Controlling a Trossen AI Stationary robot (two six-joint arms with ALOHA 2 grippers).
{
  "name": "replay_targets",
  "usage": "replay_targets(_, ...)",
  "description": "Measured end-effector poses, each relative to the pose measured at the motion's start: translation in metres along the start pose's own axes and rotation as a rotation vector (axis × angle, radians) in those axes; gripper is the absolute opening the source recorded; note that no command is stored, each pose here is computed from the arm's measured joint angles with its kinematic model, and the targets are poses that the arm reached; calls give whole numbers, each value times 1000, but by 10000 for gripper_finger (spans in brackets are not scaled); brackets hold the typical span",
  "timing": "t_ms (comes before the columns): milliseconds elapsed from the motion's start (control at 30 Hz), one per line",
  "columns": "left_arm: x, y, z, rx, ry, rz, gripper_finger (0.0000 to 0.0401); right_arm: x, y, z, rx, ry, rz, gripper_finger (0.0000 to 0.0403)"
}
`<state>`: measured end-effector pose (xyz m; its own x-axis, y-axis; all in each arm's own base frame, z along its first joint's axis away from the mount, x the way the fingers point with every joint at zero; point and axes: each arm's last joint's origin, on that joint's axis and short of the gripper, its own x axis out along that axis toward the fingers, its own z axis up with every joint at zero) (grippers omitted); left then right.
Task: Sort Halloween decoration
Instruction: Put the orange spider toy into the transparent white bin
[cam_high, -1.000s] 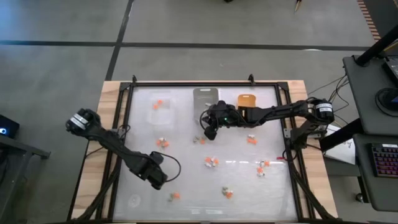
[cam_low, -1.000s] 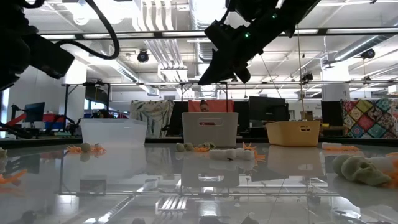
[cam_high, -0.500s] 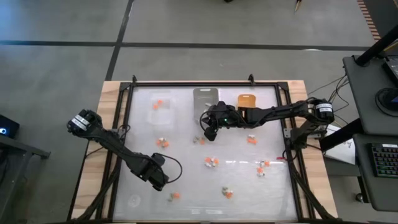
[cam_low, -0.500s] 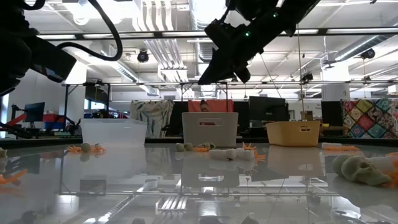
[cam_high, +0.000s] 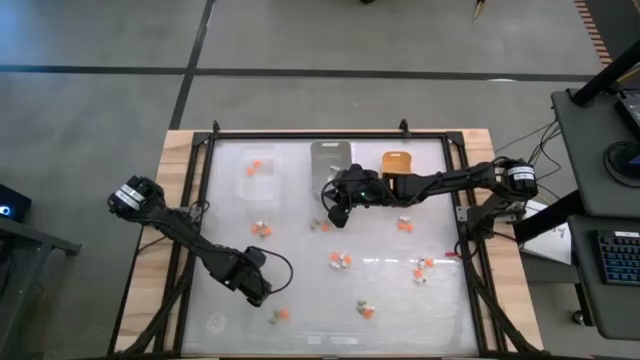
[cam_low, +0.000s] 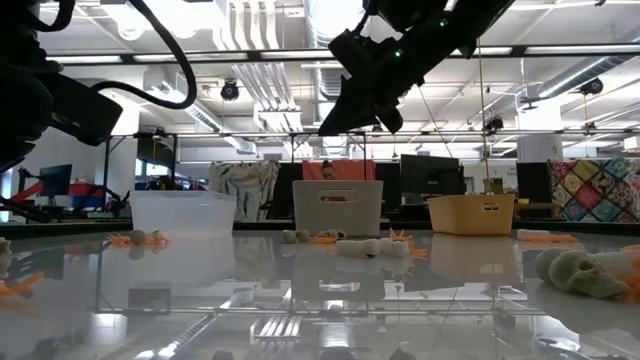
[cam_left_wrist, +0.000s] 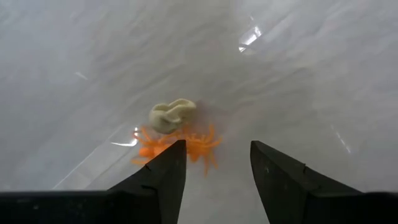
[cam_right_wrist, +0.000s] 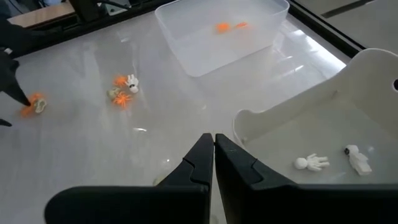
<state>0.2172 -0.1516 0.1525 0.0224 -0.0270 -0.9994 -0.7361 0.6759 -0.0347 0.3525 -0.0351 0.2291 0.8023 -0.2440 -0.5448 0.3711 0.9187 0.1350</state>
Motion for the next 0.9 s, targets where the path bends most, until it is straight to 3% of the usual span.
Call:
replay_targets(500,7,6,-1,13,1,19,145,0,0,0,0,-1,0,9)
replay_targets(900,8,5,-1,17,-2,2,70,0,0,0,0,-1,0,9)
